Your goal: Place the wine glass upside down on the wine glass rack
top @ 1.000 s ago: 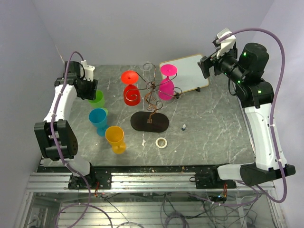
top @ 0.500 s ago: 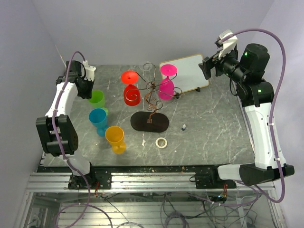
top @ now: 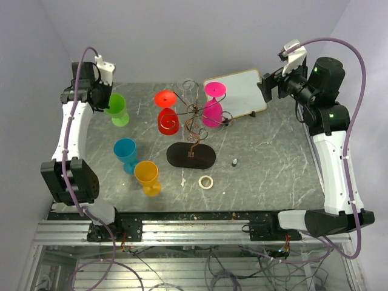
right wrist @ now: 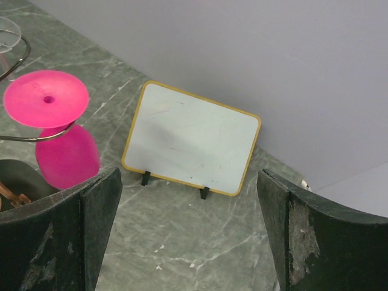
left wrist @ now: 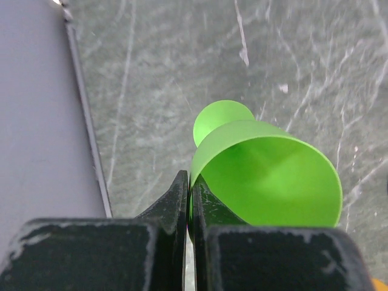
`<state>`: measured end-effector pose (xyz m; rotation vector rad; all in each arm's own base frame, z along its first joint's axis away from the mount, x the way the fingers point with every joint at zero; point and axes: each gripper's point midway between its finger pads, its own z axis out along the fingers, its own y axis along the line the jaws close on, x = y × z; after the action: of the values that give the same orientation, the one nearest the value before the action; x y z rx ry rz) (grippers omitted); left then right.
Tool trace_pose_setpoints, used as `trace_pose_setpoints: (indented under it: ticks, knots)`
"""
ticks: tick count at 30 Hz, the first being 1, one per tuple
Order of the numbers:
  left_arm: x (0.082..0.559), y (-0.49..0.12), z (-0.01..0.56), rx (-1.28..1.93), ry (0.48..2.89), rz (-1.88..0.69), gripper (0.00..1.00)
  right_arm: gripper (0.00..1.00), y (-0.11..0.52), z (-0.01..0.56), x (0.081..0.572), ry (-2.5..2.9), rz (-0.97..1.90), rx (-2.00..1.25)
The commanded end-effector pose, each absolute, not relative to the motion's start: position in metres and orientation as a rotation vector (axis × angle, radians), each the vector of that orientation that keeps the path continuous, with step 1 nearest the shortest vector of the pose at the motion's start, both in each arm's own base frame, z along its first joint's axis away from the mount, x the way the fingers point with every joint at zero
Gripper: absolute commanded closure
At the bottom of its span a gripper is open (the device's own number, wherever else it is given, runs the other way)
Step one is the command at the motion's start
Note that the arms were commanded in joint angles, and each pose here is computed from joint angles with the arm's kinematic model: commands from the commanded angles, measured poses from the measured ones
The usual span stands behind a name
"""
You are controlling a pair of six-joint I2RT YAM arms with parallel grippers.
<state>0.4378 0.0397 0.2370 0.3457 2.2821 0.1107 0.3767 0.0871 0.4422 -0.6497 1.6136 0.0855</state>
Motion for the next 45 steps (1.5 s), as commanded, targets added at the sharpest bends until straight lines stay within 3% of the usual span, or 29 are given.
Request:
trace_pose_setpoints:
  ticks: [1, 14, 23, 36, 45]
  knots:
    - [0.443, 0.036, 0.330, 0.266, 2.012, 0.113, 0.93, 0.06, 0.080, 0.445, 0.376, 1.605, 0.100, -0.620]
    - [0.400, -0.029, 0.496, 0.177, 1.595, -0.289, 0.93, 0.05, 0.099, 0.456, 0.363, 1.557, 0.258, -0.702]
    - [0.354, -0.087, 0.591, 0.191, 1.342, -0.681, 0.93, 0.12, 0.128, 0.490, 0.349, 1.462, 0.488, -0.698]
    - [0.338, -0.177, 0.598, 0.317, 1.295, -1.006, 0.93, 0.22, 0.183, 0.522, 0.343, 1.359, 0.966, -0.655]
    - [0.338, -0.194, 0.587, 0.364, 1.308, -1.005, 0.93, 0.25, 0.208, 0.529, 0.342, 1.353, 0.969, -0.660]
